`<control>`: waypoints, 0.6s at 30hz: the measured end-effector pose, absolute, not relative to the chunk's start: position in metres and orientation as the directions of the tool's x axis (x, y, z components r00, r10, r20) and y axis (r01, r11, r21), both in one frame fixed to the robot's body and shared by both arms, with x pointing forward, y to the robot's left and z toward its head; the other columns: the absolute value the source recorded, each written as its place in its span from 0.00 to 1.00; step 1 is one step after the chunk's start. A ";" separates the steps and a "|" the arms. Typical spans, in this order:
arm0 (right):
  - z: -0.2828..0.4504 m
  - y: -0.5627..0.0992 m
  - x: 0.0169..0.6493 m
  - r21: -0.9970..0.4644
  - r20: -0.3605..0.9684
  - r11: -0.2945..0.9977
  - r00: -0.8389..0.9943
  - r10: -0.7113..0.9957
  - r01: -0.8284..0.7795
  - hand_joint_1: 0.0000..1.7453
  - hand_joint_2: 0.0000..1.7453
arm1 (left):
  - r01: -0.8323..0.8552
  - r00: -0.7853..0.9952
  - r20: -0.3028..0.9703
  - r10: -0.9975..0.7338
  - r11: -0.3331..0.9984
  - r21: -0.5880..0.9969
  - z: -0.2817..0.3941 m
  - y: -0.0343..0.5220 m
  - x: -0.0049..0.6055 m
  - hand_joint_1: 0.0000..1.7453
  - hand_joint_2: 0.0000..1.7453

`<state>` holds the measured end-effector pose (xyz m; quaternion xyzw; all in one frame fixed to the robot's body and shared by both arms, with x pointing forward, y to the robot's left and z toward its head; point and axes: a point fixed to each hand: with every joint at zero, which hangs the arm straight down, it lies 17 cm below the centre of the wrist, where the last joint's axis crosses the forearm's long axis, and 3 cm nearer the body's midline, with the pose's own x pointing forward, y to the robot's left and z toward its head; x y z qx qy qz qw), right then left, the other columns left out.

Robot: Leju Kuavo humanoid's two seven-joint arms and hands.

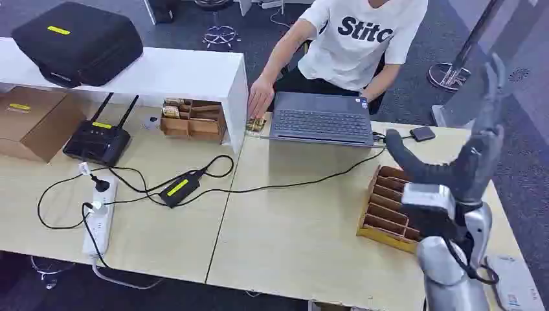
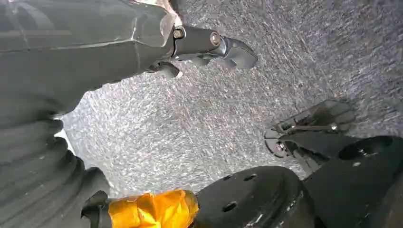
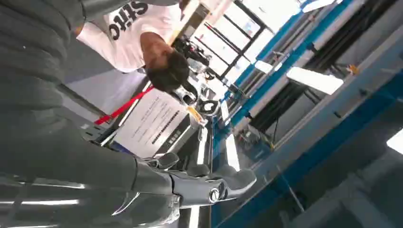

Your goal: Pass the card to the sensor for recognition and then transmit it.

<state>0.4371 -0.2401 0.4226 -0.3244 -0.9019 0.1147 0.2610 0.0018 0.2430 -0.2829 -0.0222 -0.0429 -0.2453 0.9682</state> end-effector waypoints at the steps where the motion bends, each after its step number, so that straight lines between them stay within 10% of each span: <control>1: 0.425 -0.235 0.453 -0.408 0.393 0.747 -0.638 0.662 0.524 0.00 1.00 | 0.488 0.870 0.095 -0.484 0.872 -0.022 -0.283 0.244 0.003 0.00 1.00; 18: 0.442 -0.208 0.608 -0.746 0.137 0.286 -0.281 0.950 0.602 0.00 1.00 | 0.592 0.803 0.096 -0.588 0.806 -0.017 -0.283 0.251 0.007 0.00 1.00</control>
